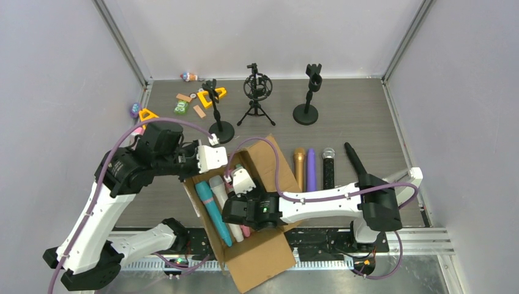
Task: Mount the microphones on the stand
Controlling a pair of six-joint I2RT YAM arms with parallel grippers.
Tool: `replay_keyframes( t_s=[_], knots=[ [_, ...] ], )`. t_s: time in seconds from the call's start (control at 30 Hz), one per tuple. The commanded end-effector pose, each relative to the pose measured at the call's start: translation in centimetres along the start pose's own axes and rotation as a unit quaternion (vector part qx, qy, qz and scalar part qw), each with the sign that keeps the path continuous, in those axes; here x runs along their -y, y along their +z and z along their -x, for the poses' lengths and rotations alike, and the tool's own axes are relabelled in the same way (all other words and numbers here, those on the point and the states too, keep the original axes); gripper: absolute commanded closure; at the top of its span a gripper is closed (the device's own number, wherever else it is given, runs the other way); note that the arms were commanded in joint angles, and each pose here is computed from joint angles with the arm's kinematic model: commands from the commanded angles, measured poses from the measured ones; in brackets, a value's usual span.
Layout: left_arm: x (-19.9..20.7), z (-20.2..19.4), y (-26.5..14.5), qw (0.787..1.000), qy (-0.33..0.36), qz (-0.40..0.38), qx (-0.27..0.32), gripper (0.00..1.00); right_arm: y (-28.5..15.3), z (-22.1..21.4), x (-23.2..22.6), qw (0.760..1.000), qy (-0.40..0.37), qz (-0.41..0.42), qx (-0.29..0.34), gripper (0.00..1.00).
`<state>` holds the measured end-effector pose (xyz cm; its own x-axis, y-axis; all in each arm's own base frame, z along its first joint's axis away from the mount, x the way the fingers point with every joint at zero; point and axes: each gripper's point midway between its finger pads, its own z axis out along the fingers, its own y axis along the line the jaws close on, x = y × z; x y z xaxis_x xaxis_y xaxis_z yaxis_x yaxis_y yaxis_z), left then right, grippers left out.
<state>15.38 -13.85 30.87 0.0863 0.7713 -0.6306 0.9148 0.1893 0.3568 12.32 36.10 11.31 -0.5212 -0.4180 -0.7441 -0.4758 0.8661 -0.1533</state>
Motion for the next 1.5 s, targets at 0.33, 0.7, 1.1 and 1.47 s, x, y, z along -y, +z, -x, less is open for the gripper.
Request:
replay_keyframes(
  t_s=[0.33, 0.7, 1.1, 1.47],
  knots=[
    [2.0, 0.9, -0.8, 0.998, 0.031, -0.044, 0.035, 1.0, 2.5, -3.1, -1.3, 0.999, 0.021, 0.0, -0.045, 0.42],
    [1.5, -1.0, 0.1, 0.999, 0.027, -0.031, -0.008, 1.0, -4.7, 4.7, 1.0, 0.994, 0.059, 0.066, 0.058, 0.92],
    [2.8, -1.4, 0.2, 0.999, 0.016, -0.051, -0.006, 1.0, -10.0, 6.9, 14.0, 0.984, 0.141, 0.072, 0.084, 0.95],
    [2.2, -0.1, -0.8, 0.999, 0.01, -0.042, 0.011, 1.0, -1.2, -1.4, 25.0, 0.98, 0.157, -0.121, -0.037, 0.95]
  ],
)
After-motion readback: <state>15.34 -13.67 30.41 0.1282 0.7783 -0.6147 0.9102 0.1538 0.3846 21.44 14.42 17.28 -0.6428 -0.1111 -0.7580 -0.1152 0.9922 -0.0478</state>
